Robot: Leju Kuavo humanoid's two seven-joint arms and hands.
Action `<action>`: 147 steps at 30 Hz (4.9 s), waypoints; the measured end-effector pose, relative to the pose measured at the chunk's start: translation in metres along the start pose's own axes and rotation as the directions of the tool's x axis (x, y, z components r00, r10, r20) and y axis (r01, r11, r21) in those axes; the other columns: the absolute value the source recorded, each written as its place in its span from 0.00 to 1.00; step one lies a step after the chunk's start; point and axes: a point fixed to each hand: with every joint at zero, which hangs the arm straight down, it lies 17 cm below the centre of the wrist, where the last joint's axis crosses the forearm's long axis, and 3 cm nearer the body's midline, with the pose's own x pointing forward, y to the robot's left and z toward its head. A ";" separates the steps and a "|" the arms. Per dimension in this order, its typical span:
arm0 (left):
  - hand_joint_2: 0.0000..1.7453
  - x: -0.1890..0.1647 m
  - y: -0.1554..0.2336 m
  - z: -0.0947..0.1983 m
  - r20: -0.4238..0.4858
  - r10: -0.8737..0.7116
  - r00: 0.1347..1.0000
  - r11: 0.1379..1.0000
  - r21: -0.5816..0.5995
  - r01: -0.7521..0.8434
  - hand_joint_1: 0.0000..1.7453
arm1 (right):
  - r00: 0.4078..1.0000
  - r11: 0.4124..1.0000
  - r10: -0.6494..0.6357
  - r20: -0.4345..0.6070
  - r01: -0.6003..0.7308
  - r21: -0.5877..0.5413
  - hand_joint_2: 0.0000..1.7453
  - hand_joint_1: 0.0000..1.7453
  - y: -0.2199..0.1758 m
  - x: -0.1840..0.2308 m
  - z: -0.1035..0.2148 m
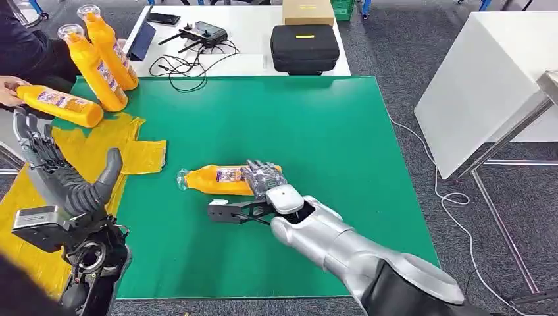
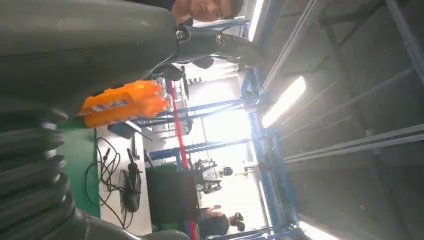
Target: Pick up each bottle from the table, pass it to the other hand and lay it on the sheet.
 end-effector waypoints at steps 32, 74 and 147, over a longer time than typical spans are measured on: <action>1.00 -0.004 0.008 -0.006 -0.009 0.012 1.000 1.000 0.022 -0.012 0.00 | 0.995 0.996 -0.029 -0.092 0.037 0.085 1.00 1.00 0.031 -0.034 0.002; 1.00 0.001 0.030 0.008 -0.009 -0.018 1.000 0.998 0.061 0.018 0.00 | 0.994 0.992 -0.095 -0.055 0.090 -0.094 1.00 0.00 -0.010 -0.027 -0.004; 1.00 -0.012 0.070 0.014 -0.034 -0.074 0.997 0.991 0.107 0.077 0.00 | 0.997 0.997 -0.025 0.069 0.020 0.072 1.00 0.00 0.017 0.027 0.008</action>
